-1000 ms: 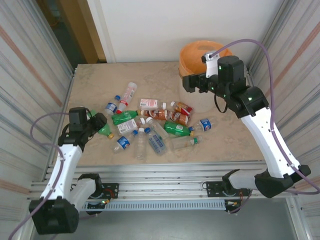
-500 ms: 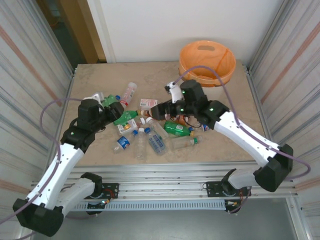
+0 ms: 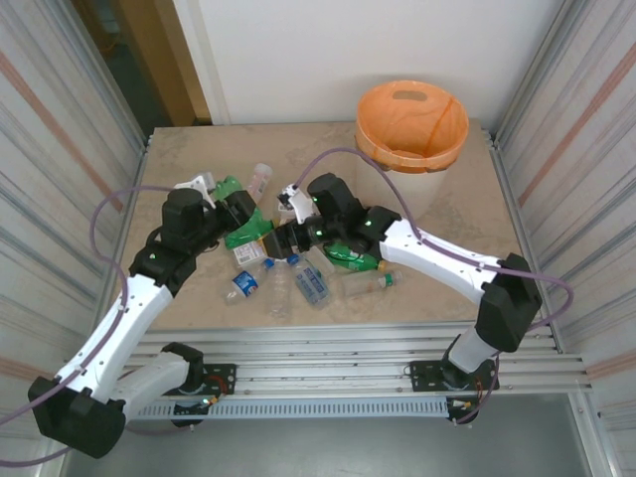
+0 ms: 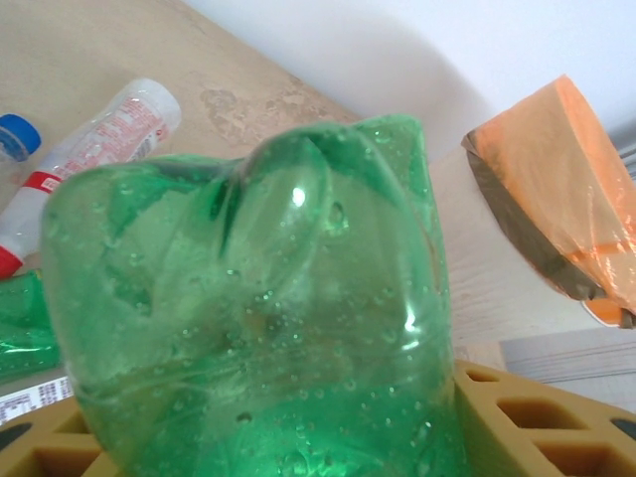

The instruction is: Put the plastic bottles in the bin

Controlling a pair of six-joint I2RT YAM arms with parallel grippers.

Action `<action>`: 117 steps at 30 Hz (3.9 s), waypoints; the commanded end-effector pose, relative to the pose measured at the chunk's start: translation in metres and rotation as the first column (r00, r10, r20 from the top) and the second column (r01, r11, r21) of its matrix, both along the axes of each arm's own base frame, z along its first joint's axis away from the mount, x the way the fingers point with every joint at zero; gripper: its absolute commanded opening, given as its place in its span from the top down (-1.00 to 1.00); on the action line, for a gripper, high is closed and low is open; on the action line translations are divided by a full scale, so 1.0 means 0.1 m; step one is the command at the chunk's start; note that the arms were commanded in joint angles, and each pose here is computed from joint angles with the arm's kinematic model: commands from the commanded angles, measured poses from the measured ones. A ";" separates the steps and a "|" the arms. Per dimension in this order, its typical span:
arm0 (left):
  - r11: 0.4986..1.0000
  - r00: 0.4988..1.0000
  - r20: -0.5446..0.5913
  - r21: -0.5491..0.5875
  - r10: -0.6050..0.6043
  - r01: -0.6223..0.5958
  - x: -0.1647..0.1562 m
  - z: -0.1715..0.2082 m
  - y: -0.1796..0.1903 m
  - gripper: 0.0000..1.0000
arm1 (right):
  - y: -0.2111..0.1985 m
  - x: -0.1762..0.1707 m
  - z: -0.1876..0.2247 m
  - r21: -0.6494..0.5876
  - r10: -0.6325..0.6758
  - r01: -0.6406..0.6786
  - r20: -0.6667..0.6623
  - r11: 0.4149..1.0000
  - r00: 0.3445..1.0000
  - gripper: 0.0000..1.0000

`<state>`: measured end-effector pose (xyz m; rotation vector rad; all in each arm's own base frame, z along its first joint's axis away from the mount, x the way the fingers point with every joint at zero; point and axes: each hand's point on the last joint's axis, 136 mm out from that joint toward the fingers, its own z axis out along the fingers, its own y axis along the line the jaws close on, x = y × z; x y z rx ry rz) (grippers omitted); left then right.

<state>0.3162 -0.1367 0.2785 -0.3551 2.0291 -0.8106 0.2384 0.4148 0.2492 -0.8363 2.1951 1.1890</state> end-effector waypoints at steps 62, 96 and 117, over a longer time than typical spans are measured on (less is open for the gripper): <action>0.949 0.987 0.152 0.299 0.062 -0.105 -0.02 0.53 0.48 -0.97 | -2.82 1.36 1.79 -0.061 -0.658 0.705 0.312 0.706 0.686 1.00; 0.927 0.992 -0.081 0.369 0.097 -0.060 0.48 -0.40 0.71 -0.98 | -3.13 2.53 0.26 -0.428 -0.591 0.554 0.056 0.714 0.805 1.00; 0.881 0.986 -0.128 0.471 0.107 -0.035 0.64 -0.54 0.84 -0.97 | -3.16 2.64 0.08 -0.470 -0.588 0.551 0.081 0.690 0.805 -0.28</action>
